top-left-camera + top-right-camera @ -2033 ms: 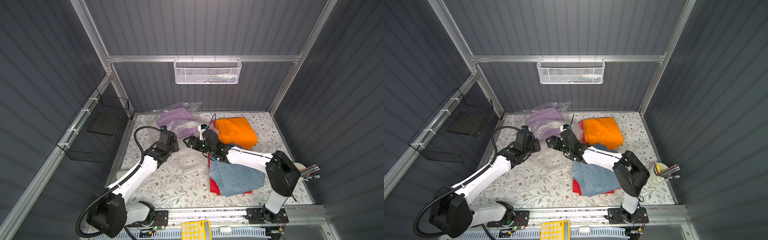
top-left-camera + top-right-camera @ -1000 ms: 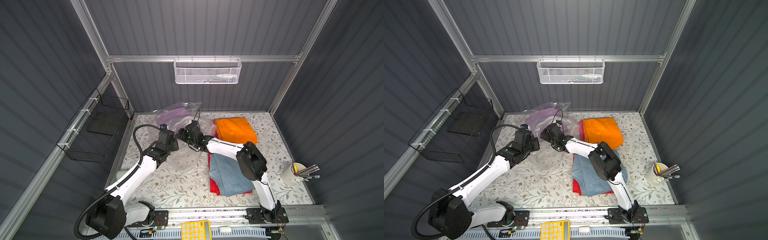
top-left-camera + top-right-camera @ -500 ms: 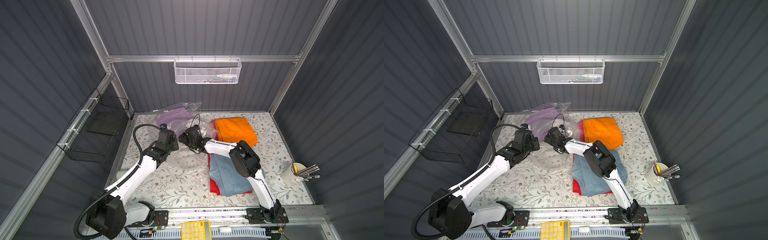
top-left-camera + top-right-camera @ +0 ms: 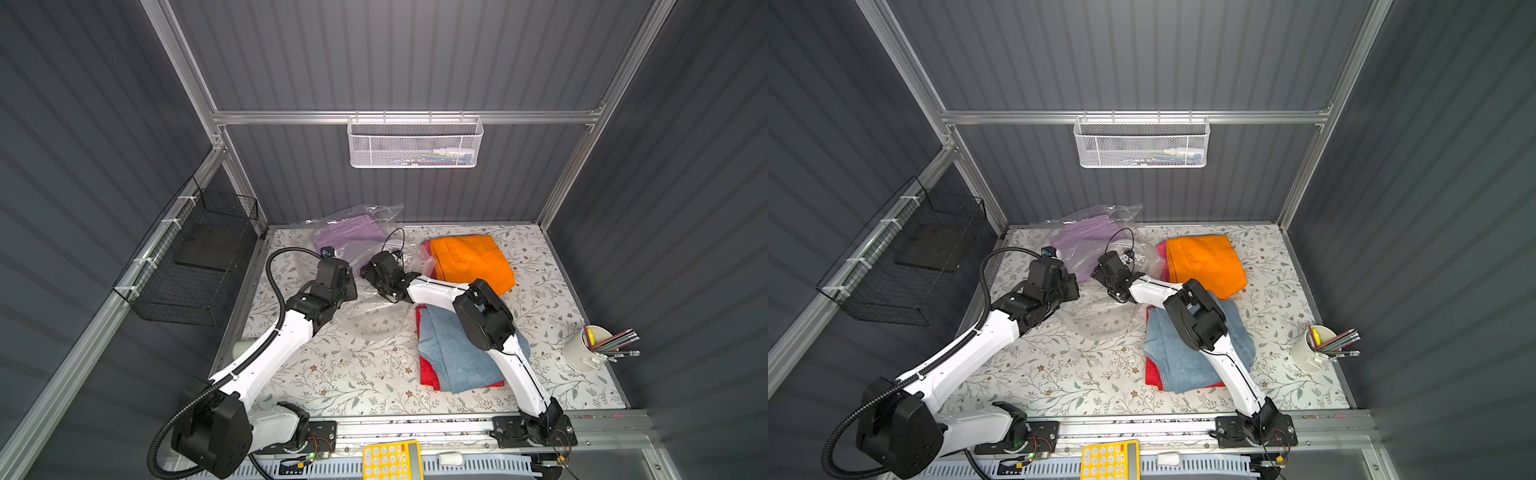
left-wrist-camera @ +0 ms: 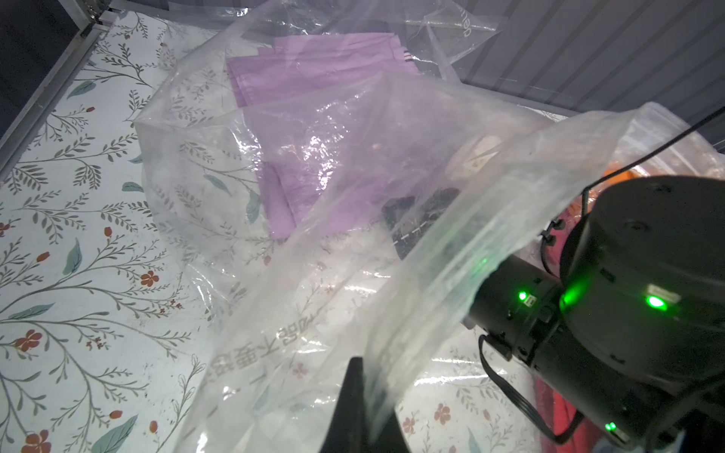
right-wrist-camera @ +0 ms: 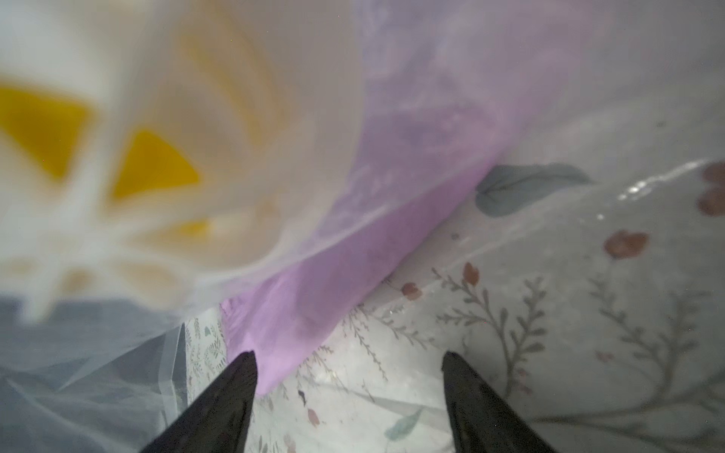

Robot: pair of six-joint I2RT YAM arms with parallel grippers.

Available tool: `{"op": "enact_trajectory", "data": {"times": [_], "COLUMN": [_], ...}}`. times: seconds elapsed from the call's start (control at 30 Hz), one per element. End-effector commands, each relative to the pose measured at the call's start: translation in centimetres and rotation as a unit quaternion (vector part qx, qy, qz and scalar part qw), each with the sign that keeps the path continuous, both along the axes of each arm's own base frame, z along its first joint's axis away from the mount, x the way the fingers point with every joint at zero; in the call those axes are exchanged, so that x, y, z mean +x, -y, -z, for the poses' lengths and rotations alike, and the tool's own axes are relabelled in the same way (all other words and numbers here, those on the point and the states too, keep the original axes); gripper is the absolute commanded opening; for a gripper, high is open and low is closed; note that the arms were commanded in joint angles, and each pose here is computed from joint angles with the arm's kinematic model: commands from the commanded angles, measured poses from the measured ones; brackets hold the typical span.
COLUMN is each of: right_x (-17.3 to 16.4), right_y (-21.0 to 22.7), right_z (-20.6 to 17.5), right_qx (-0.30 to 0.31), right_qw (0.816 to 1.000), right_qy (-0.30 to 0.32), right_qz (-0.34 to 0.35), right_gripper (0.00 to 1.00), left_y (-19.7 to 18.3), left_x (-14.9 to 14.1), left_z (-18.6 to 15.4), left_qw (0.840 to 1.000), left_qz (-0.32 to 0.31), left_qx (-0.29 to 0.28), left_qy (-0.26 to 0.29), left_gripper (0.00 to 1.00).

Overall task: Take the trousers out of the vacuum bag
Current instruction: Take out the trousers from the vacuum bag.

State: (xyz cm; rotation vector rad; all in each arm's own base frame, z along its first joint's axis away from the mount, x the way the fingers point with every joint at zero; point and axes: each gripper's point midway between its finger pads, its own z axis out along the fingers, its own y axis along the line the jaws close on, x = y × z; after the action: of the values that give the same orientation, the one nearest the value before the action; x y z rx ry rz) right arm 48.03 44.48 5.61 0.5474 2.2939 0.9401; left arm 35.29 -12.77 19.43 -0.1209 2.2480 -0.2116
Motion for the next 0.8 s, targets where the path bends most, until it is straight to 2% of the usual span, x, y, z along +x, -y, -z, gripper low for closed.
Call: {"op": "enact_trajectory", "data": {"times": [0.0,0.07,0.17,0.3,0.4,0.47,0.5,0.67,0.77], "right_x": [1.8,2.4,3.0,3.6,4.0,4.4,4.5,5.6,5.5], "right_y": [1.5,1.7,1.6,1.4,1.4,1.5,1.5,1.1,1.0], "right_z": [1.1,1.5,1.8,2.4,2.8,2.9,2.9,1.0,-1.5], "right_qx": [-0.01,-0.007,-0.007,-0.005,0.001,0.004,0.004,0.013,0.01], "right_qw": [0.999,0.998,0.997,0.997,0.996,0.996,0.996,0.998,0.998], "right_qy": [-0.008,-0.011,-0.012,-0.02,-0.026,-0.029,-0.029,-0.005,0.024], "right_qz": [0.047,0.064,0.073,0.075,0.082,0.087,0.088,0.069,0.05], "right_gripper": [0.69,0.63,0.59,0.61,0.66,0.64,0.61,0.26,0.13], "left_y": [-0.4,-0.5,-0.6,-0.8,-0.8,-0.7,-0.8,-0.9,-0.9], "left_x": [0.0,-0.1,-0.2,-0.4,-0.4,-0.5,-0.5,-0.5,-0.5], "left_z": [-2.1,-2.2,-2.1,-2.0,-2.1,-2.2,-2.1,-1.7,-1.2], "left_qw": [1.0,1.0,1.0,1.0,1.0,1.0,1.0,1.0,1.0], "left_qz": [-0.002,-0.003,-0.005,-0.006,-0.006,-0.006,-0.007,-0.01,-0.012], "left_qx": [0.001,0.001,0.001,0.001,0.0,-0.001,-0.001,0.002,0.002], "left_qy": [0.021,0.021,0.019,0.019,0.019,0.019,0.019,0.015,0.011], "left_gripper": [0.0,0.0,0.0,0.0,0.0,0.0,0.0,0.0,0.0]}}
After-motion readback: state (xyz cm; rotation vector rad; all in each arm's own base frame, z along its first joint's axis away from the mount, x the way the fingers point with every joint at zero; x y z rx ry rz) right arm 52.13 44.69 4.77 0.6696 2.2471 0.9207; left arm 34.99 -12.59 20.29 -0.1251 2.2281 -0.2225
